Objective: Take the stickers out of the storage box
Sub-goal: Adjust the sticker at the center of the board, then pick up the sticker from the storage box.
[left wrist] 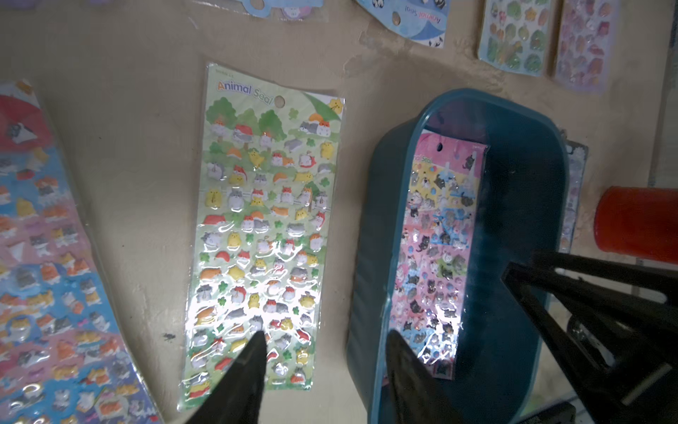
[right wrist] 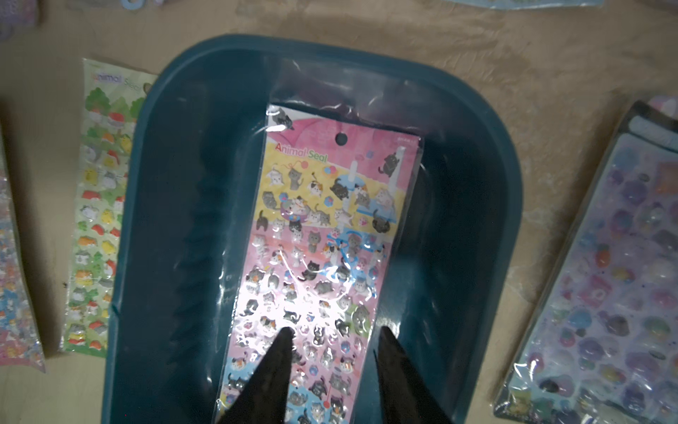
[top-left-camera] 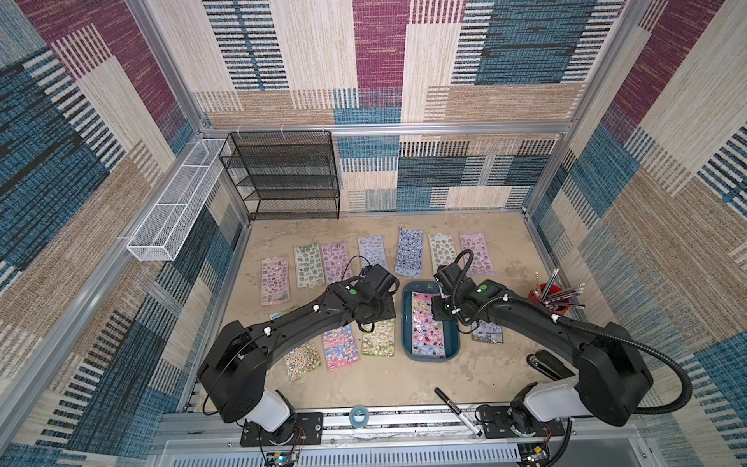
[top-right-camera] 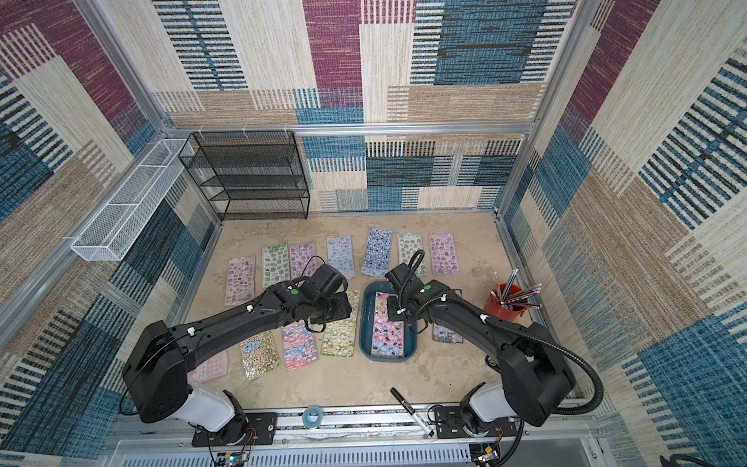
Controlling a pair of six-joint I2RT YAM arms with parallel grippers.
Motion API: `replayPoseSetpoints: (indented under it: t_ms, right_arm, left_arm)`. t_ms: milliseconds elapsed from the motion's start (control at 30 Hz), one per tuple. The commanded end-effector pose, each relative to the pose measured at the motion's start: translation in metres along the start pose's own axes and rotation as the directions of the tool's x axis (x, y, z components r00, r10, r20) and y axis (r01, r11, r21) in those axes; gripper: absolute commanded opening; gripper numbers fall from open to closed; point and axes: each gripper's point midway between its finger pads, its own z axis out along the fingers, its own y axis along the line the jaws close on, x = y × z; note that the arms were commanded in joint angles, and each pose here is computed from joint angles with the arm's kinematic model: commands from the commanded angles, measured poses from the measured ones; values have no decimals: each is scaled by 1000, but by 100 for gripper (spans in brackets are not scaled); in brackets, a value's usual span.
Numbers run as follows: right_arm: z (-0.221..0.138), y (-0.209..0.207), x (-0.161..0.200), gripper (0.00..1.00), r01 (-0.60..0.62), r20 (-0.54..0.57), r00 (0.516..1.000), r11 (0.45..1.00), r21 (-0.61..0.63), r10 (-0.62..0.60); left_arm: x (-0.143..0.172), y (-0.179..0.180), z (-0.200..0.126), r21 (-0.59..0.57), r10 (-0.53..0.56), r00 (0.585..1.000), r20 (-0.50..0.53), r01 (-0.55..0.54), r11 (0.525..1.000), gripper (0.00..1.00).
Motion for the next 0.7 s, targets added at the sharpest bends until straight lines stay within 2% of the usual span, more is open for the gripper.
replayPoseSetpoints:
  t_ms: [0,133,333,467,667]
  right_arm:
    - [10,-7,2,49,-22,-14,1000,999,50,22]
    - [21,-11,1,56,-33,-17,999,996,85,34]
    - [43,-10,1,60,-46,-17,999,995,87,47]
    - [61,1,9,60,-64,-50,997,998,23,65]
    - [67,23,23,54,-136,-73,989,981,-136,127]
  left_arm:
    - [13,-10,14,6,26,998,-51,-25,1000,59]
    - [25,-28,31,18,63,994,-87,-61,998,62]
    - [26,-41,40,17,102,990,-97,-100,995,63]
    - [30,-37,52,-4,103,988,-116,-104,995,57]
    - [39,-33,70,-14,97,983,-157,-100,995,39]
